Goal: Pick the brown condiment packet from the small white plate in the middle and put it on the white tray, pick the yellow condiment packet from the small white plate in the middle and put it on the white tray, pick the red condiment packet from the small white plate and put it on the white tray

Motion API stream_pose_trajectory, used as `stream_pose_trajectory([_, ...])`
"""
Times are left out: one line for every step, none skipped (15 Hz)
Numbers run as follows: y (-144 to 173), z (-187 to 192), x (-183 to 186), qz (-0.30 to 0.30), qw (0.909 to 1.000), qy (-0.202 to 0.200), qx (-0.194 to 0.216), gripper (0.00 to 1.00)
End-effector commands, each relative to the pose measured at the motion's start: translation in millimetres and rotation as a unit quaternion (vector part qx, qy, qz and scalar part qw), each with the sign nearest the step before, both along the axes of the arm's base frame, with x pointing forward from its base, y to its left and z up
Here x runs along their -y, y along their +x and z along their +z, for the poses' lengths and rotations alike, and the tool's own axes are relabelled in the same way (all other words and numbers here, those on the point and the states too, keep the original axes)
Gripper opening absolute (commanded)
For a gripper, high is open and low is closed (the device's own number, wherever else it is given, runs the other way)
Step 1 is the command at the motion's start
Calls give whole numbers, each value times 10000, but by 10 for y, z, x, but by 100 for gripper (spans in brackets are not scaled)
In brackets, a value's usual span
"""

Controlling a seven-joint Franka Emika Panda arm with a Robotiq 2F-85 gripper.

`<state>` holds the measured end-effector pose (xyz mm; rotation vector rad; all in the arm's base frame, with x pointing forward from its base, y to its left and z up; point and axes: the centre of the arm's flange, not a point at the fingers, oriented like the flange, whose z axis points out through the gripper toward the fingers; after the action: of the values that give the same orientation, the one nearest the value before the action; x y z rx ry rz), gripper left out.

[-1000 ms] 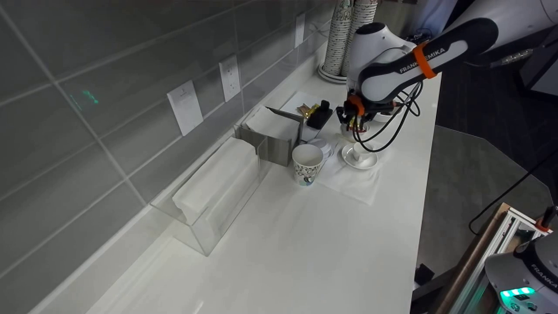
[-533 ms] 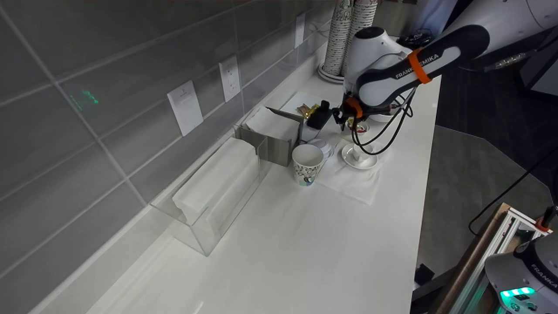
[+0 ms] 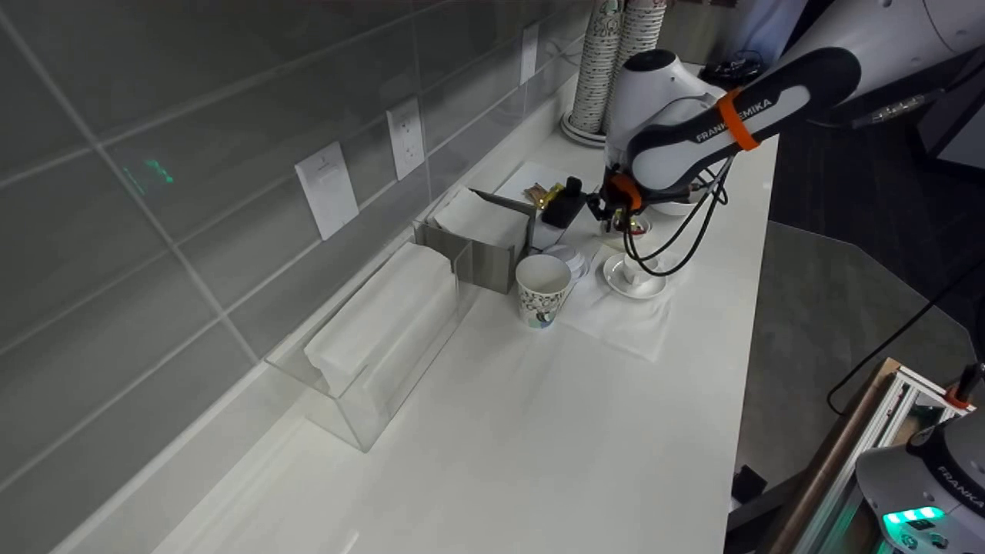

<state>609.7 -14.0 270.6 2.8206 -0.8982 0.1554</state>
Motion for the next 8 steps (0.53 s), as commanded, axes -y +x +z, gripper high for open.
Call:
stream_pose_trajectory([51,38,14,129,9998,-113,-40,14])
stream_pose_trajectory([52,41,17,135,9998,-116,-51,16])
stream_pose_trajectory([52,40,20,146,9998,-117,-64,12])
stream_pose_trajectory([50,39,22,150,9998,-118,-76,9])
stream_pose_trajectory([49,40,22,159,9998,-114,-88,3])
stream_pose_trajectory([48,44,23,167,9997,-115,-102,0])
stream_pose_trajectory([43,50,24,169,9997,-122,-122,0])
stream_pose_trajectory([38,64,25,161,9997,-129,-143,0])
